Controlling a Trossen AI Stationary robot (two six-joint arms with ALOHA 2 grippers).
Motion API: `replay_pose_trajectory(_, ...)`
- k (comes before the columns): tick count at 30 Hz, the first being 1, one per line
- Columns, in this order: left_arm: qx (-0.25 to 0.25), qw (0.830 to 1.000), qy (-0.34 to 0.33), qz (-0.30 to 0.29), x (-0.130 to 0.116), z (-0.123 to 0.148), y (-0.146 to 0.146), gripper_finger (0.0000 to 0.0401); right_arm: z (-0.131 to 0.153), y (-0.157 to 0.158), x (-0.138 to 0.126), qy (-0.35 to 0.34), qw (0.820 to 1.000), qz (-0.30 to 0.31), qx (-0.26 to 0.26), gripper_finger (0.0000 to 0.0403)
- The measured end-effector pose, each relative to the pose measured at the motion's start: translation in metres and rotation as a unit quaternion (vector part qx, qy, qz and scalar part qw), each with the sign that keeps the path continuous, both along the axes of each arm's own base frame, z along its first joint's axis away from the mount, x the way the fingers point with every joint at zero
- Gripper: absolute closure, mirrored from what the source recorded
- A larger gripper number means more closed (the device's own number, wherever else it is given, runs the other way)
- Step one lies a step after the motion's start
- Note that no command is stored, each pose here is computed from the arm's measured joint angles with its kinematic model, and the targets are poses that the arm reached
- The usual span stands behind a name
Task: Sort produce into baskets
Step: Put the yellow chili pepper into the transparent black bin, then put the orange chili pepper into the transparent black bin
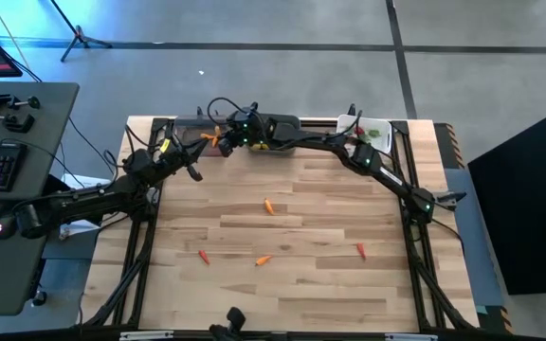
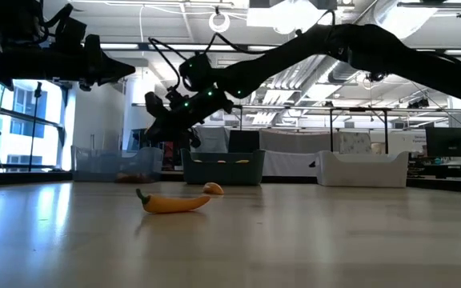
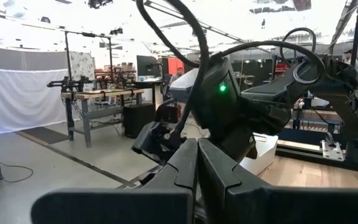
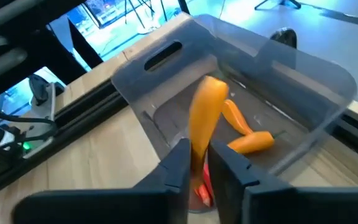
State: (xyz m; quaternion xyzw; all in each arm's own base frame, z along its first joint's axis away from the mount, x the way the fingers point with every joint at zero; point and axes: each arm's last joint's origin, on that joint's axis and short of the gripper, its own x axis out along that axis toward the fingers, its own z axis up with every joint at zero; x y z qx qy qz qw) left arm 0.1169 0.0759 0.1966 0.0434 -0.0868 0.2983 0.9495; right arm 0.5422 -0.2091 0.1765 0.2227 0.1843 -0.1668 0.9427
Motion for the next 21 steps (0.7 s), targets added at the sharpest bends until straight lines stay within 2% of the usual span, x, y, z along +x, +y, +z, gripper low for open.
replay_pose_trajectory(9, 0.002, 1.000, 0.014, 0.002, 0.000, -0.002, 0.000, 0.0401, 0.000, 0.000, 0.000, 0.002, 1.000, 0.005, -0.010, 0.0244)
replay_pose_trajectory(13, -0.006, 1.000, 0.029, 0.002, 0.002, 0.001, 0.002, 0.0401, 0.001, 0.001, 0.000, 0.011, 0.999, 0.034, -0.037, 0.0221)
replay_pose_trajectory(15, -0.016, 0.998, 0.060, 0.001, 0.006, 0.007, 0.003, 0.0401, 0.004, 0.002, -0.002, 0.023, 0.998, 0.039, -0.051, 0.0230)
replay_pose_trajectory(17, -0.021, 0.995, 0.095, -0.009, 0.009, 0.014, 0.005, 0.0401, 0.012, 0.005, -0.004, 0.036, 0.995, 0.046, -0.079, 0.0257)
replay_pose_trajectory(21, -0.025, 0.989, 0.140, -0.029, 0.013, 0.037, 0.005, 0.0401, 0.019, 0.011, -0.003, 0.053, 0.984, 0.090, -0.146, 0.0354)
